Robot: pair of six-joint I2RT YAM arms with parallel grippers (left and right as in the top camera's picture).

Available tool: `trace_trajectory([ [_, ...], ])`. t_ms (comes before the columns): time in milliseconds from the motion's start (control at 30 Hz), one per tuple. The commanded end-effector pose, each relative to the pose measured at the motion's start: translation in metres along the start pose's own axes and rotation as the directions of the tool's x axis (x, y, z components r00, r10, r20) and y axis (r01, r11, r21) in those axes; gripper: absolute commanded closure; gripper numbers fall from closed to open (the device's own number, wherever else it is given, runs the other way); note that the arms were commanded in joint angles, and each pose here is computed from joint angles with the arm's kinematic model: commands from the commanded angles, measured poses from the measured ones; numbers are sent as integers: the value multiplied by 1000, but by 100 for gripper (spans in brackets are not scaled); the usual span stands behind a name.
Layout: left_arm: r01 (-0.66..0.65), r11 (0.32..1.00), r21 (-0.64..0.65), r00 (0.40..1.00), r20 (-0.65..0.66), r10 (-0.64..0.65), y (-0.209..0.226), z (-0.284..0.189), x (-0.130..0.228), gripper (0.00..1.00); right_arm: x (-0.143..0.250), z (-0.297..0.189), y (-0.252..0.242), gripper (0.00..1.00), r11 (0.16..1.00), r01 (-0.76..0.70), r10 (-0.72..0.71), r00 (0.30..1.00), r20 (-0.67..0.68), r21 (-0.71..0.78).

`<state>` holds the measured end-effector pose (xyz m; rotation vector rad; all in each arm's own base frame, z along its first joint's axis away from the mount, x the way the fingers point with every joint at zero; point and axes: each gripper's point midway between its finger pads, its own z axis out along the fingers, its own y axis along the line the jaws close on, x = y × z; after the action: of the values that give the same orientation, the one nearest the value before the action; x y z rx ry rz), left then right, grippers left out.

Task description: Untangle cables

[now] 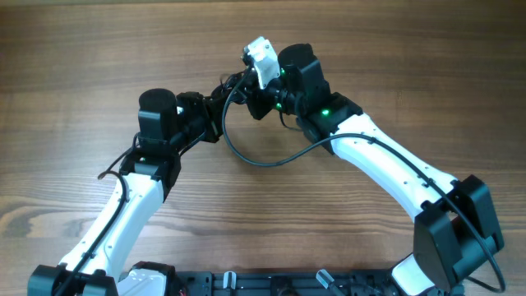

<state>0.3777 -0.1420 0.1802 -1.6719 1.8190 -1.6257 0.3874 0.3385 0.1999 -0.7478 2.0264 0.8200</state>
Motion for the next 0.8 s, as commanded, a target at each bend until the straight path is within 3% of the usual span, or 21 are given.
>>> trace_trajectory([
  [0,-168,984,63,986,21,167,-20,-4,1,96,23,2,7,76,998,-30,26,996,-83,-54],
  [67,-222,973,62,975,29,221,-21,-4,0,96,28,-2,7,71,998,-45,40,993,-110,-47],
  [133,-222,973,63,975,29,221,-21,-4,0,96,35,-8,6,60,999,-32,26,990,-142,-42],
  [167,-223,973,63,975,28,221,-21,-4,0,96,37,-12,5,8,999,9,-15,988,-156,-43],
  [200,-222,973,62,975,28,220,-21,-4,0,96,37,-19,0,0,1000,11,-14,986,-165,-19],
  [367,-153,986,74,987,64,148,-23,-4,-6,96,30,-76,-19,0,986,-146,158,971,-178,80],
  [467,-53,995,82,997,61,48,-24,-4,-7,96,51,-80,-23,0,998,-30,44,965,-258,56],
  [567,-46,996,82,997,60,41,-24,-4,-7,96,58,-70,-9,2,990,110,-125,970,-209,-83],
  [733,22,998,63,1000,2,-22,-20,-4,2,96,56,-47,-9,16,973,183,-193,979,-60,-141],
  [767,21,999,50,999,-26,-20,-17,-3,8,96,47,-40,-13,29,969,210,-213,977,-10,-132],
])
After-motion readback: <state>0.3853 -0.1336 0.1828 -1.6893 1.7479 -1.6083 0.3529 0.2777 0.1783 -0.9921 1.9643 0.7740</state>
